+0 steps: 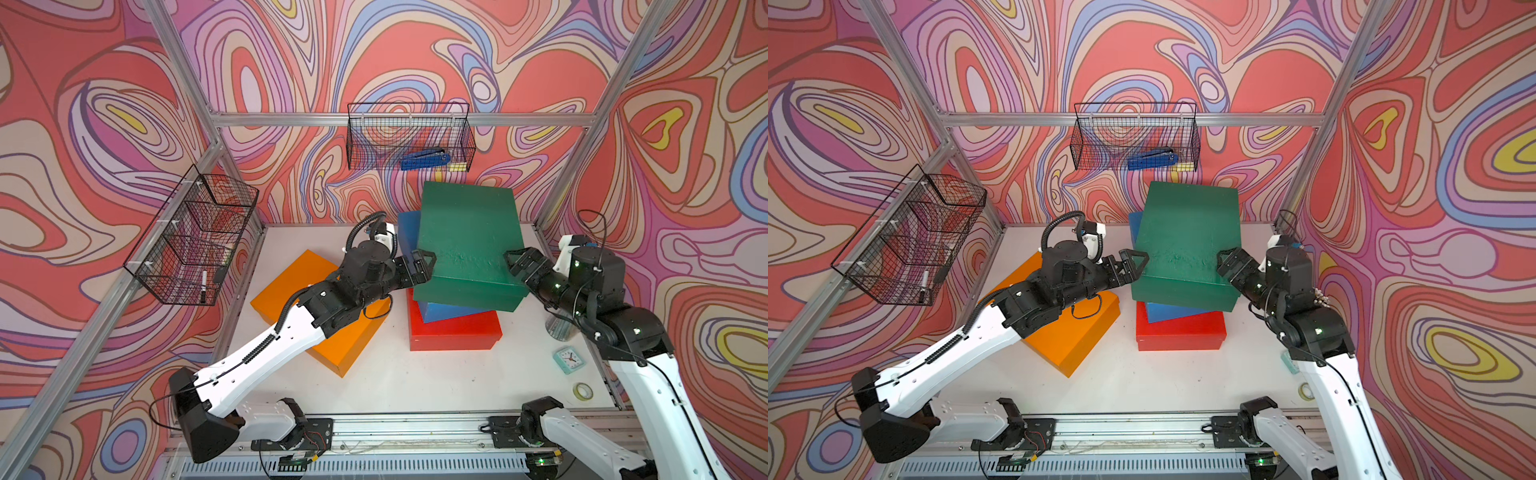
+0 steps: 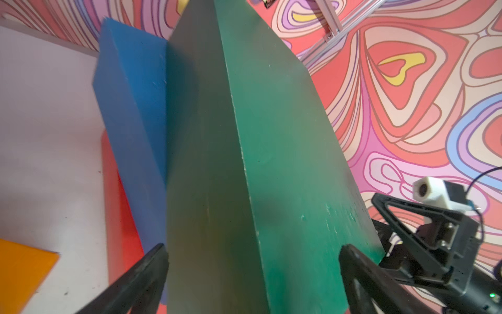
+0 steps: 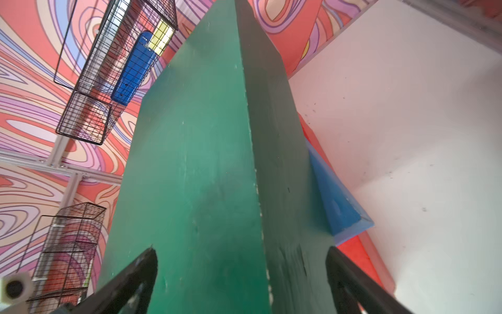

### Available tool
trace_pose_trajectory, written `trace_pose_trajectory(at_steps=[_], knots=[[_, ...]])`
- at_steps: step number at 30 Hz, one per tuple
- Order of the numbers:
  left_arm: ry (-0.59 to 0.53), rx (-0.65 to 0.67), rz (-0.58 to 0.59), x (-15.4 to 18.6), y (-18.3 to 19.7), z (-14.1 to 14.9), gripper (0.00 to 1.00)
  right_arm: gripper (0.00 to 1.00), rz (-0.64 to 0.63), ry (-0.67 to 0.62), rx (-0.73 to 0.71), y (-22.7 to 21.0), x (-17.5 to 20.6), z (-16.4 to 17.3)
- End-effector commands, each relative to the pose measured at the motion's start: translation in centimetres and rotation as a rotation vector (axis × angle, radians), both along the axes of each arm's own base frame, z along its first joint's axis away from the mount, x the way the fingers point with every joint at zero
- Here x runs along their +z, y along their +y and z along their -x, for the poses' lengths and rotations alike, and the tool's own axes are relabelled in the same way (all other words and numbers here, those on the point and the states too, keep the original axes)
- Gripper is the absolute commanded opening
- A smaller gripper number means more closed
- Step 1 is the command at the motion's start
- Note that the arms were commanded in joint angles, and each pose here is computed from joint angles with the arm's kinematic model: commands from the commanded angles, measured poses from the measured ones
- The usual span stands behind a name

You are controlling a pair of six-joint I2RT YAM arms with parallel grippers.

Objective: Stack the shoeboxes
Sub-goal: Adjust the shoebox.

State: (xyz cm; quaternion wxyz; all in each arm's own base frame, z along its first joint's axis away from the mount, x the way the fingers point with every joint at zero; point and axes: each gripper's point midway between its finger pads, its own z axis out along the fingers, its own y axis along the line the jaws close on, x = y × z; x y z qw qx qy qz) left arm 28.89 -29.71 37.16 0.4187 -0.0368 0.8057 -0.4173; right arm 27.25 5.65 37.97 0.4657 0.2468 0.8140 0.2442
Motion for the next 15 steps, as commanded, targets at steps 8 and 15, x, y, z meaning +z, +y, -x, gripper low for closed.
trace_pose_trajectory(at_steps=[8, 15], knots=[[-0.175, 0.43, -0.213, 6.3, 16.2, 2.9, 1.0, 0.98, 0.102, -0.099, 0.076, 1.1, 6.7, -1.5], [-0.135, 0.506, -0.28, 5.5, 19.7, 3.7, 1.0, 0.98, 0.295, -0.265, 0.481, 20.2, 10.2, -3.0]])
